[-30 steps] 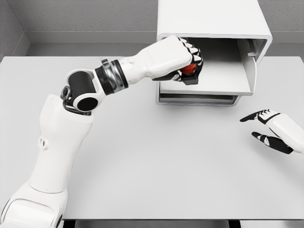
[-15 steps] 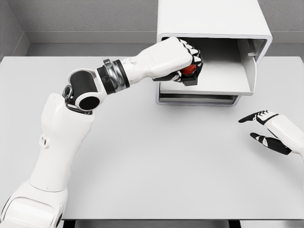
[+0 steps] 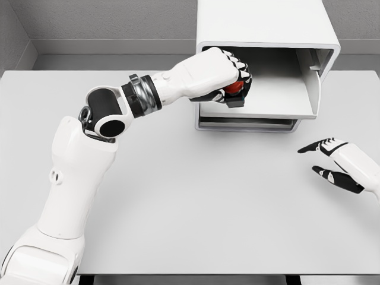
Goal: Slide open multi-storey tabletop storage cabinets and put open load switch and slide close multi-storey tabletop storage cabinets
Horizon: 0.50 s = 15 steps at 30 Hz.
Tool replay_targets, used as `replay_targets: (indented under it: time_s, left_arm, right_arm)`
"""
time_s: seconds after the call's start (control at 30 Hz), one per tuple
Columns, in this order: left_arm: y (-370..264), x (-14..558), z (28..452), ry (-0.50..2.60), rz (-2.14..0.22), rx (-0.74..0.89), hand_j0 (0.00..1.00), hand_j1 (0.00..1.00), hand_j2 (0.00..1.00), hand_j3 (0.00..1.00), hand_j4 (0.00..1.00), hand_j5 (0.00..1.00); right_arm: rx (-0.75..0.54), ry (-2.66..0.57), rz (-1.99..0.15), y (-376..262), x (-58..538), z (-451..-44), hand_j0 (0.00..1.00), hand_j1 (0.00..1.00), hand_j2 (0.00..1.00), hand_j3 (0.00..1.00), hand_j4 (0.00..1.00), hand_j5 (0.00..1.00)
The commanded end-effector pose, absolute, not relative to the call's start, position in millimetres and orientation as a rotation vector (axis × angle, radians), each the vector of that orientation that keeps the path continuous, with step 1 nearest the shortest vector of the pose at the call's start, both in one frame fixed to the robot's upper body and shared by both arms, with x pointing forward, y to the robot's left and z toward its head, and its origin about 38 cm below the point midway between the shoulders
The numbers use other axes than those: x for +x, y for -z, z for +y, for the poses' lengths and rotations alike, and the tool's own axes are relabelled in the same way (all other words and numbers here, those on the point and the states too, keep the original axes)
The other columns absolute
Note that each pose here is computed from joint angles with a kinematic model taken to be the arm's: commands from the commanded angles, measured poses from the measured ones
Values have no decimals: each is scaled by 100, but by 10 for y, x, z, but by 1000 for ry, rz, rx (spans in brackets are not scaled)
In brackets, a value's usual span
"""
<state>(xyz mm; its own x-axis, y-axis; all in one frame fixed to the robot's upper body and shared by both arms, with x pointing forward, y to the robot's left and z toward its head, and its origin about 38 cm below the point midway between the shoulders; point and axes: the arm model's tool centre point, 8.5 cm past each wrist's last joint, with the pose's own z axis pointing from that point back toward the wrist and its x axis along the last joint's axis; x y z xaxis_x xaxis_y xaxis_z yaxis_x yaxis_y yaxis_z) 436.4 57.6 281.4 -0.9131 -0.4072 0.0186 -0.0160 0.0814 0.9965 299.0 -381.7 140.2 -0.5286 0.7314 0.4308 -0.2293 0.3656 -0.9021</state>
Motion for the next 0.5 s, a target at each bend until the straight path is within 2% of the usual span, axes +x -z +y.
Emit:
replay_targets:
  time_s: [0.0,0.47]
  left_arm:
    - [-2820,4366,581,1897,-2073,422,42,42,42,42,42,42]
    - [-2791,4383,584,1896,-2063,415,46,46,46,46,46,46]
  right_arm:
    - [-444,-1312,-1714,-1404,2987,-3820,66,66,66,66,66,66]
    - [-445,-1314,-1717,-1412,2987,-3814,67,67,67,67,67,67]
